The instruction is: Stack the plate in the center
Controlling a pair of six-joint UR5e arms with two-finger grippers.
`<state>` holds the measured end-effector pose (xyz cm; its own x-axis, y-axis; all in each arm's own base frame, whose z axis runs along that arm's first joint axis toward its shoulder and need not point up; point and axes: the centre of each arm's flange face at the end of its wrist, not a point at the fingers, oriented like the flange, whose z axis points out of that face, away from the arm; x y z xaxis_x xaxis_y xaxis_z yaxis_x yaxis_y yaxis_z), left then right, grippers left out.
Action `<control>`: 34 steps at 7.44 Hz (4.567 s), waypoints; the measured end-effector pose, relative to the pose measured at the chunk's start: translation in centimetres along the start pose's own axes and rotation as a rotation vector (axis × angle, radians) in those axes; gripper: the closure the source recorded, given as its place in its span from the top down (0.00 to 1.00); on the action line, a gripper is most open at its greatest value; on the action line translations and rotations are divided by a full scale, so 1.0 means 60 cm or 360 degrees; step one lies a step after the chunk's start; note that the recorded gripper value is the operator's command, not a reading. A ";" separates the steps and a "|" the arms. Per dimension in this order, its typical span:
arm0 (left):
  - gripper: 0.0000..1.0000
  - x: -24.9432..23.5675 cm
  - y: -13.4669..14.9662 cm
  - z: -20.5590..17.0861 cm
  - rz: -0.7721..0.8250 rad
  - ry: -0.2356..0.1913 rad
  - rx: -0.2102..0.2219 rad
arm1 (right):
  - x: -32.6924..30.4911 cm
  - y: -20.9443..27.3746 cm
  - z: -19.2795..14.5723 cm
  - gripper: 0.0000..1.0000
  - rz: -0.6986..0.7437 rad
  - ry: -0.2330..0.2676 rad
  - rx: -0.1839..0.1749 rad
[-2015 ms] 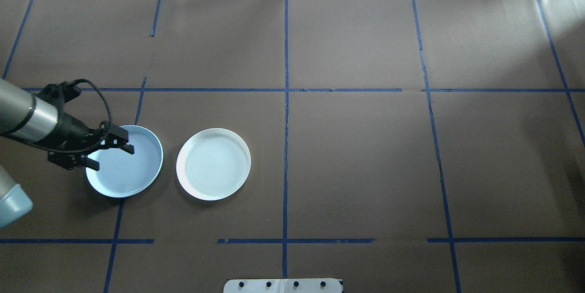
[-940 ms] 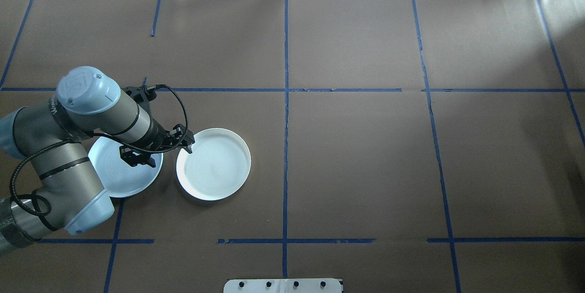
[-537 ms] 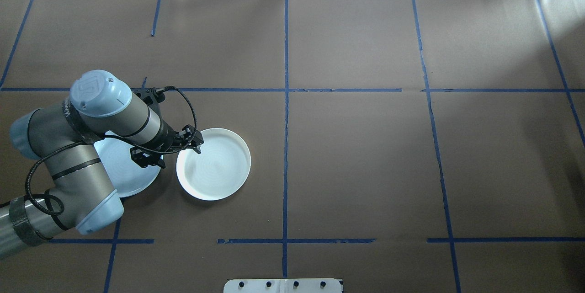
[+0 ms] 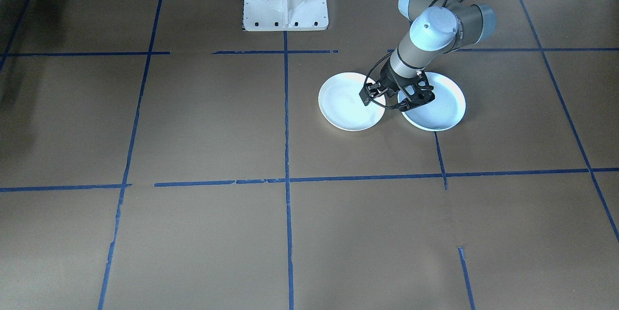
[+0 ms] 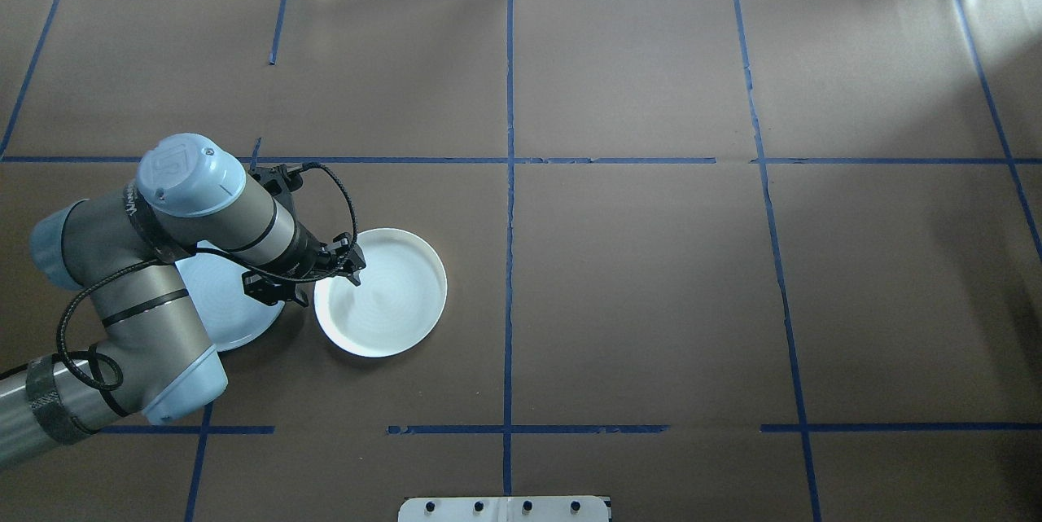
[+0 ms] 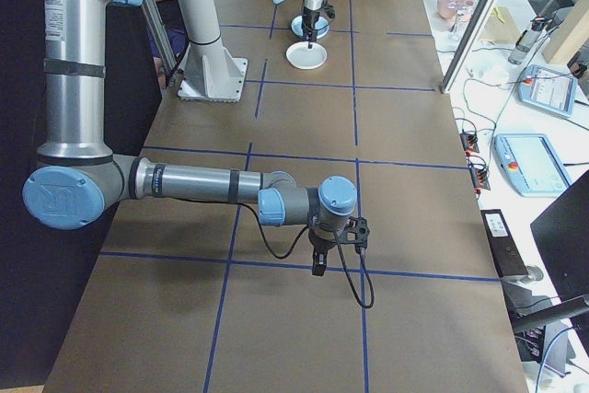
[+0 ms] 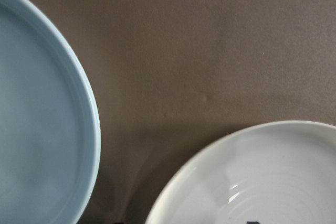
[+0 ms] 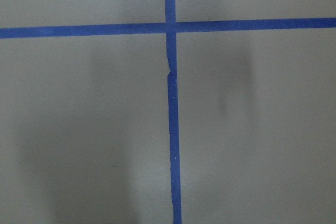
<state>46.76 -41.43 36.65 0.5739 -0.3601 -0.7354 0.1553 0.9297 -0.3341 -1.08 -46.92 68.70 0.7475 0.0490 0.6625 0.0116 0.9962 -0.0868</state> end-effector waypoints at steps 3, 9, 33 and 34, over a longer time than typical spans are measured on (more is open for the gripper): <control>0.64 -0.009 -0.002 0.015 -0.0004 -0.0028 -0.0009 | 0.000 0.000 0.000 1.00 0.0000 0.0000 0.0000; 0.00 -0.007 0.008 0.005 0.0014 -0.0012 -0.0019 | 0.000 0.000 0.000 1.00 0.0000 0.0000 0.0000; 1.00 -0.451 -0.236 -0.369 0.0761 -0.0197 0.0386 | 0.000 0.000 0.000 1.00 -0.0001 0.0000 0.0000; 1.00 -0.503 -0.271 -0.412 0.0831 -0.0265 0.0417 | 0.000 0.000 0.000 1.00 0.0000 0.0000 0.0000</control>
<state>7.04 -47.59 49.74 0.7425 0.1462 -0.6537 -0.0004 0.9760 0.2178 -1.09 -46.92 68.70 0.7475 0.0488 0.6625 0.0118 0.9962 -0.0867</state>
